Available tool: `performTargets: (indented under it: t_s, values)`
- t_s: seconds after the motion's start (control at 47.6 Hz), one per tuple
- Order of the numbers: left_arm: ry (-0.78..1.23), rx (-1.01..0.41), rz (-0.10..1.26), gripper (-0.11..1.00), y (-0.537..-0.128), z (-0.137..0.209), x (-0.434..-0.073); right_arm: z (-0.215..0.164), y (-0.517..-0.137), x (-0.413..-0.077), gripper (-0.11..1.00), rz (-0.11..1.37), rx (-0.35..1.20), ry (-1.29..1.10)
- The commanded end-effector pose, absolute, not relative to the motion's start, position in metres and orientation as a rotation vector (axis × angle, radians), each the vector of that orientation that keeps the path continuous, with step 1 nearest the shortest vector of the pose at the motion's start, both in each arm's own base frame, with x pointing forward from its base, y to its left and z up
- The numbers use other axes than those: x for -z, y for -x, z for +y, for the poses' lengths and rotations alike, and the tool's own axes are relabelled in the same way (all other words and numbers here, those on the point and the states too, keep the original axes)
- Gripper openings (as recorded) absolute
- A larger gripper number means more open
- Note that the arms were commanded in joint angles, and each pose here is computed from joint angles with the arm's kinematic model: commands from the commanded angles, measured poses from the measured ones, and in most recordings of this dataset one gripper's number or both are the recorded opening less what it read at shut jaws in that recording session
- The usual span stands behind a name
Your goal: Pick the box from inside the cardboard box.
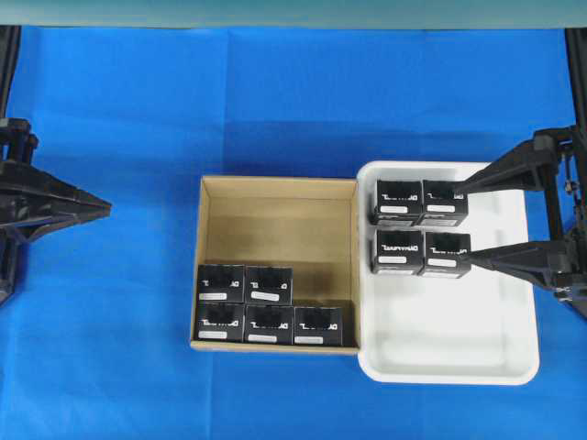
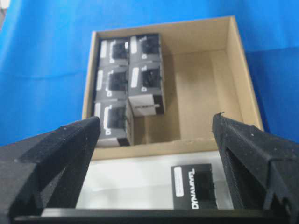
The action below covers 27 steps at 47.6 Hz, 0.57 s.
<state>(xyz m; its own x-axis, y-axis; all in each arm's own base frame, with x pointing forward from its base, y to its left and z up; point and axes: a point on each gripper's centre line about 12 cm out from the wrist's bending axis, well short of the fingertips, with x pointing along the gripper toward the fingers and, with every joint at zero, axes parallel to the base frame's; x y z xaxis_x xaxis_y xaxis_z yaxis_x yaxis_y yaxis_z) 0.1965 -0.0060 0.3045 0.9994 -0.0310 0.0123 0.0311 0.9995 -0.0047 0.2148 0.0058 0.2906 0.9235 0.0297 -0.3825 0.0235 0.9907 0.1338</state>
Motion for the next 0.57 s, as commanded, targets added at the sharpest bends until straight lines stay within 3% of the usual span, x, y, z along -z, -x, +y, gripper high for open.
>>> performTargets:
  t_s: [0.0, 0.546]
  values:
    - [0.002, 0.031, -0.029, 0.0, -0.198, -0.006, -0.3154, 0.0062, -0.216, -0.2947, 0.99, 0.38, -0.005, -0.14]
    - [0.0, 0.033, -0.023, 0.0, -0.1978, -0.0063, -0.3148, 0.0062, -0.2159, -0.2925, 0.99, 0.387, -0.005, -0.141]
